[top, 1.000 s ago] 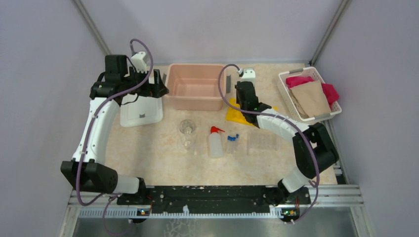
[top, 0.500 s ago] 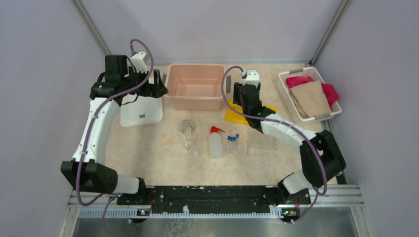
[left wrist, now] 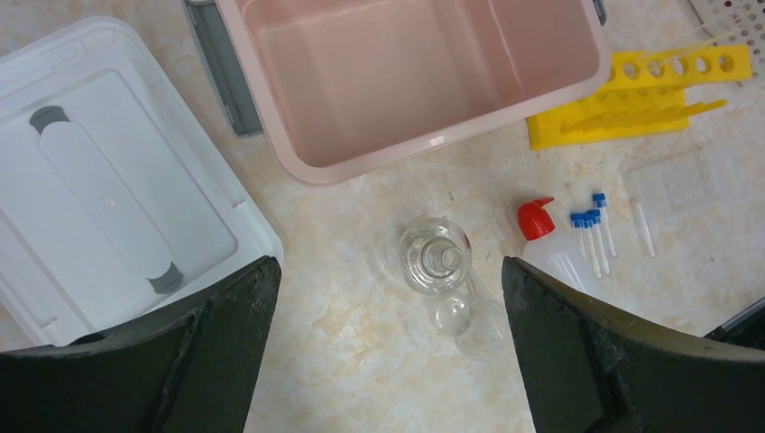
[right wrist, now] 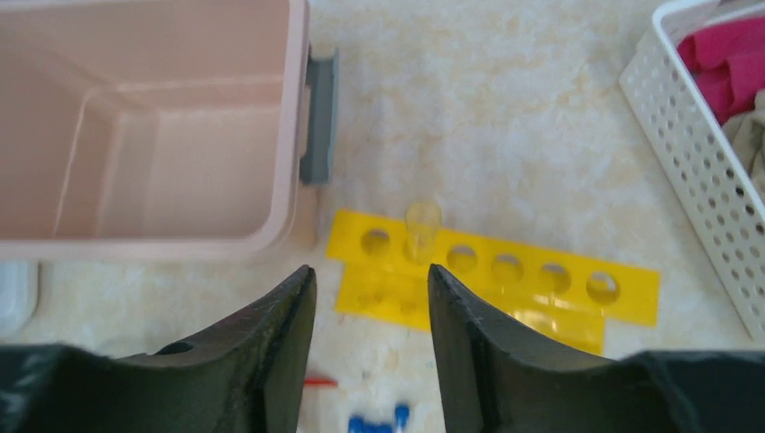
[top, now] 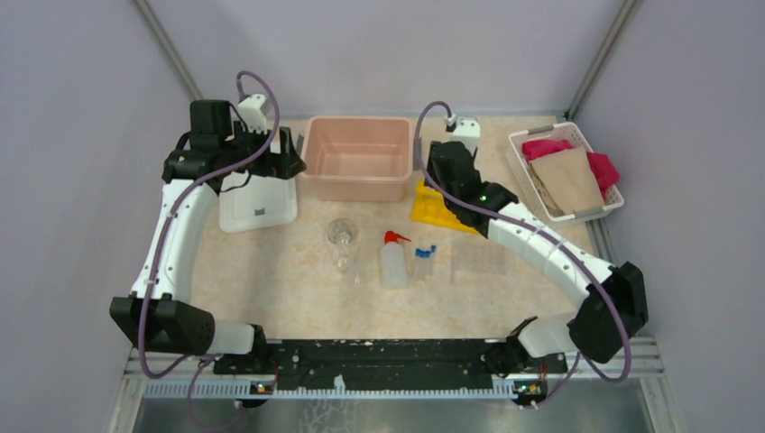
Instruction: Organize the chemistry lab equipment
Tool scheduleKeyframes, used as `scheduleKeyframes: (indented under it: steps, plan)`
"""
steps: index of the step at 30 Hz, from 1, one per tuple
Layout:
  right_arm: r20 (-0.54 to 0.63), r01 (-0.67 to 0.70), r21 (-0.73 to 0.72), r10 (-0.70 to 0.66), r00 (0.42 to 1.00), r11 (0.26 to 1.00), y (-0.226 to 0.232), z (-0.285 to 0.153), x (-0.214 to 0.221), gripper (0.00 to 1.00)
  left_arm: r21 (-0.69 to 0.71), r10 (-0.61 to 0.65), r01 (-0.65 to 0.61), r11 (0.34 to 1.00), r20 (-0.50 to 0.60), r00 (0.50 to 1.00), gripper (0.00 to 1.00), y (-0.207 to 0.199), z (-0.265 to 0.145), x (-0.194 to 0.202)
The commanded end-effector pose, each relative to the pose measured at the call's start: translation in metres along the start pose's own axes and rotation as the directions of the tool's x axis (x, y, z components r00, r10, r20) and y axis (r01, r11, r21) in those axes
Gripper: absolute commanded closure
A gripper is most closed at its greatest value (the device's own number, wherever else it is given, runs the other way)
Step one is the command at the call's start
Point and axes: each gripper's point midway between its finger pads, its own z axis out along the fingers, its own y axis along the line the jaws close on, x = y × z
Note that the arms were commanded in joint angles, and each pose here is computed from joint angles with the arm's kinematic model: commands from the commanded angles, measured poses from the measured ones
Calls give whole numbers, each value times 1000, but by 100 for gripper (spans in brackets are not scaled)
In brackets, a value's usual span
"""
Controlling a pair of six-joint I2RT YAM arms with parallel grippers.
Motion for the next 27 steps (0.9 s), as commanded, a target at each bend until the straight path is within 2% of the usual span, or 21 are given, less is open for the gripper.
scheduleKeyframes:
  steps: [1, 2, 9, 12, 18, 27]
  plan:
    - [-141, -41, 37, 45, 989, 999, -9, -54, 29, 57, -9, 31, -31, 999, 48, 998, 1, -5, -19, -15]
    - [-170, -45, 32, 50, 984, 998, -10, -59, 40, 60, -8, 29, -29, 1000, 44, 999, 1, -5, -20, -14]
    - [-362, -69, 50, 82, 928, 996, -13, -72, 113, 65, 8, 20, -20, 1000, 5, 1000, 1, -7, -19, 3]
    - [-401, -75, 75, 99, 911, 994, -16, -71, 139, 71, 6, 22, -22, 1000, 9, 1000, 1, -8, -22, 3]
    - [-473, -76, 81, 105, 875, 994, -19, -64, 190, 71, 16, 34, -35, 999, 23, 999, 1, -13, -29, 6]
    - [-521, -96, 55, 111, 846, 994, -14, -58, 225, 71, 33, 34, -35, 999, 8, 999, 1, -14, -25, 12]
